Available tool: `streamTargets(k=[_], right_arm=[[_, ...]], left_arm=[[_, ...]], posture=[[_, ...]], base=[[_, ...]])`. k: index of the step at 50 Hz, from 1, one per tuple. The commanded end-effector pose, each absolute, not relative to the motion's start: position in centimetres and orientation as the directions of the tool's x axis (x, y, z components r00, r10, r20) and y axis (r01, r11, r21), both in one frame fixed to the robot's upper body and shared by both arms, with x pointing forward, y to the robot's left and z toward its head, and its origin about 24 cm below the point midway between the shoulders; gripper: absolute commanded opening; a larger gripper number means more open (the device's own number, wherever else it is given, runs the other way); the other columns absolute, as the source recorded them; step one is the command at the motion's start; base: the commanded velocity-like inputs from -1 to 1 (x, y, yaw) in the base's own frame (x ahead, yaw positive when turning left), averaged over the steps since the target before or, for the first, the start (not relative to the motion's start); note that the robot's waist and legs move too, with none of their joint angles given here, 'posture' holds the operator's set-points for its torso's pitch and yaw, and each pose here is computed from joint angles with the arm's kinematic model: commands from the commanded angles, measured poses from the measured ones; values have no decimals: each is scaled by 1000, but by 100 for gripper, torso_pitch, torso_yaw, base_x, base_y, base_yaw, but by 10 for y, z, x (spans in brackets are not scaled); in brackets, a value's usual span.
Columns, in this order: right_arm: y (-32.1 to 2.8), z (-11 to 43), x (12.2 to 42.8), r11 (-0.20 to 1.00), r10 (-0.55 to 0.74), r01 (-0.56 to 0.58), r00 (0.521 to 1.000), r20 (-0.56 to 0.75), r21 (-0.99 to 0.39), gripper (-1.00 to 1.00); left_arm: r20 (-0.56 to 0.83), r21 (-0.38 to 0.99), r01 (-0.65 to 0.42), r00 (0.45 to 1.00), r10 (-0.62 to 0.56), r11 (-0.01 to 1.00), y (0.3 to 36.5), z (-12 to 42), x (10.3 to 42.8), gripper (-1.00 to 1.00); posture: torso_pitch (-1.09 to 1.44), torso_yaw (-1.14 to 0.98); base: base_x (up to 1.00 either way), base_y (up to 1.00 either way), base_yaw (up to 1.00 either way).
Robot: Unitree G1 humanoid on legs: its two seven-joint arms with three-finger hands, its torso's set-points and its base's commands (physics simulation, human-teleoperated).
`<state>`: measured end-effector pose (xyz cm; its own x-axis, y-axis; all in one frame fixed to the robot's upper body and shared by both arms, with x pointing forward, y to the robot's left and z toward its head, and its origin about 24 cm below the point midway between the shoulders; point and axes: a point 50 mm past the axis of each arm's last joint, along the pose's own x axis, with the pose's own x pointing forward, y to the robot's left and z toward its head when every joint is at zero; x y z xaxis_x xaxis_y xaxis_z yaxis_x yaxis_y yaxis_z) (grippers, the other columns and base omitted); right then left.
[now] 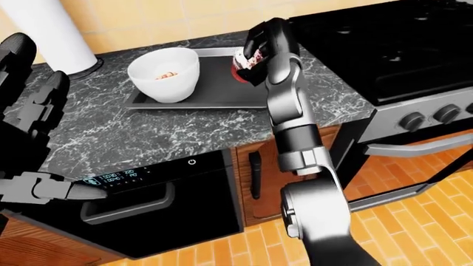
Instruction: Pick up the bowl with cake and place it on the tray. Pick up the cupcake and place it on the tray.
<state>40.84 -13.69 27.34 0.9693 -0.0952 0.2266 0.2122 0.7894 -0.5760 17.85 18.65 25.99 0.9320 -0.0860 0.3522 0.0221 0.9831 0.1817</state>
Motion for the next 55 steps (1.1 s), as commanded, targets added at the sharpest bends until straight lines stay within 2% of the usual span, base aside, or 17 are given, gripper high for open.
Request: streamTargets(k=[1, 17, 37, 42, 44, 55], right_arm=[[-131, 303, 404, 788, -76, 270, 934, 348, -554, -100], [-127, 287, 422, 759, -77, 256, 948, 308, -599, -100], [-121, 281, 423, 721, -55, 246, 952, 300, -648, -100], [-122, 278, 424, 717, -53, 241, 954, 294, -654, -85], [-121, 277, 424, 715, -48, 236, 956, 291, -657, -67], [-119, 264, 425, 703, -32, 198, 968, 248, -683, -58]], left_arm=[[411, 187, -4, 909, -75, 982, 188, 269, 175, 100], [406, 187, -3, 911, -74, 982, 189, 267, 176, 100], [404, 187, -3, 912, -75, 982, 188, 265, 177, 100], [404, 187, -2, 912, -75, 982, 188, 264, 177, 100], [404, 188, -1, 912, -76, 982, 188, 264, 177, 100], [403, 187, -2, 912, -75, 982, 189, 264, 177, 100]], posture=[[0, 0], [0, 0], [0, 0], [0, 0], [0, 0], [0, 0]], base=[[0, 0, 0], [0, 0, 0], [0, 0, 0], [0, 0, 0], [0, 0, 0], [0, 0, 0]])
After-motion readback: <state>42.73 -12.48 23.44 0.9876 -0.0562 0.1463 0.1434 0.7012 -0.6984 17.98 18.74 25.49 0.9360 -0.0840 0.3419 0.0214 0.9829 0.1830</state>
